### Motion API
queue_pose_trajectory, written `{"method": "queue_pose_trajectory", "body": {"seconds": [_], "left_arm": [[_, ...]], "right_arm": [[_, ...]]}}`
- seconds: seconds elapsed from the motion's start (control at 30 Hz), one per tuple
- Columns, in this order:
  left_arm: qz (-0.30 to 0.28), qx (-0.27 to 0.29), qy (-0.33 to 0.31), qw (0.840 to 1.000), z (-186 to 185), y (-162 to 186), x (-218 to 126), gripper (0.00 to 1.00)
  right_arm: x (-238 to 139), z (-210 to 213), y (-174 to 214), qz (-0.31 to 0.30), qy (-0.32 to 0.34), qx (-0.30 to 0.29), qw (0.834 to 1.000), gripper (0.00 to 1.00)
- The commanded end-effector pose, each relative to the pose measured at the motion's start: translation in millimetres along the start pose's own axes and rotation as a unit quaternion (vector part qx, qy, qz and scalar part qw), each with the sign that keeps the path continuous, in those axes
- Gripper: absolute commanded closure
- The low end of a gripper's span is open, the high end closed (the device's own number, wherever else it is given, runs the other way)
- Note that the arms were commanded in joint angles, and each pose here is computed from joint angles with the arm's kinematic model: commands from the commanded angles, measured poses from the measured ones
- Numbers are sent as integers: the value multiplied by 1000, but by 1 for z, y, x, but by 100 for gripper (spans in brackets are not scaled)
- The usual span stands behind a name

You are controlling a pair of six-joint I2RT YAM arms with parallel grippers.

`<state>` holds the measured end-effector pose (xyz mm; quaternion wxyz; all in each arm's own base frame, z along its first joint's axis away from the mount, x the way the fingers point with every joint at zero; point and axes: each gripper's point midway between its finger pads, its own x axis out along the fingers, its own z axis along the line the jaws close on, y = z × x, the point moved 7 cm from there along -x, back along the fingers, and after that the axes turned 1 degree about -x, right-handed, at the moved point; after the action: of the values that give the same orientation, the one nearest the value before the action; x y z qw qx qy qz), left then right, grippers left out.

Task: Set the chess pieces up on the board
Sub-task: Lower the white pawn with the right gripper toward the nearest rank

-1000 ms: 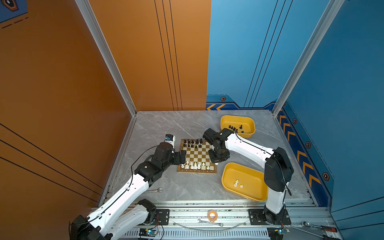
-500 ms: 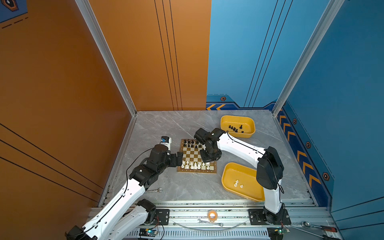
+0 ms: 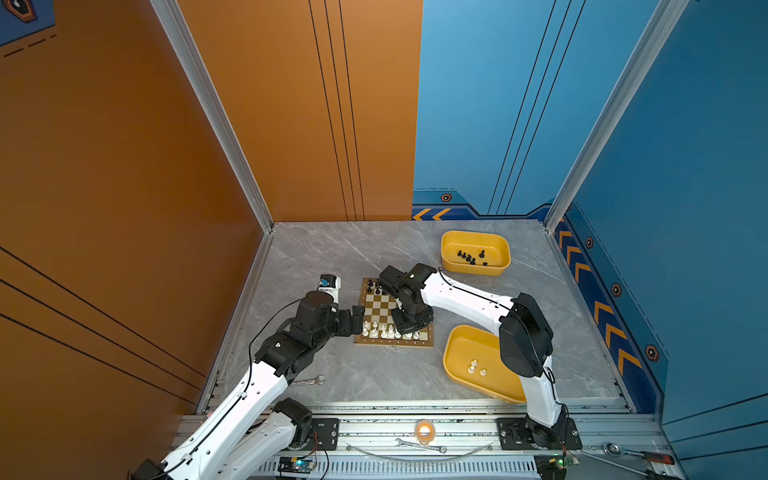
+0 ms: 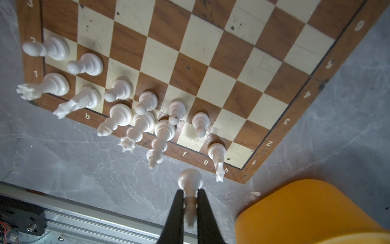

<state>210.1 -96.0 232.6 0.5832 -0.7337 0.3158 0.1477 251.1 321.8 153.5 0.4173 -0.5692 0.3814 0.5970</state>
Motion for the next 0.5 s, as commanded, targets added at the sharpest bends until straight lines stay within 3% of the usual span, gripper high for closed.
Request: {"method": "queue_pose_trajectory", "body": {"seconds": [0.0,0.47], "left_arm": [[19,1,1,1000,3,8,1,4],[20,3,-3,1000,5,5,-3,4]], "right_arm": [[12,1,1,22,9,-6,1000,93],[26,1,-6,25,6,-1,1000,93]]}}
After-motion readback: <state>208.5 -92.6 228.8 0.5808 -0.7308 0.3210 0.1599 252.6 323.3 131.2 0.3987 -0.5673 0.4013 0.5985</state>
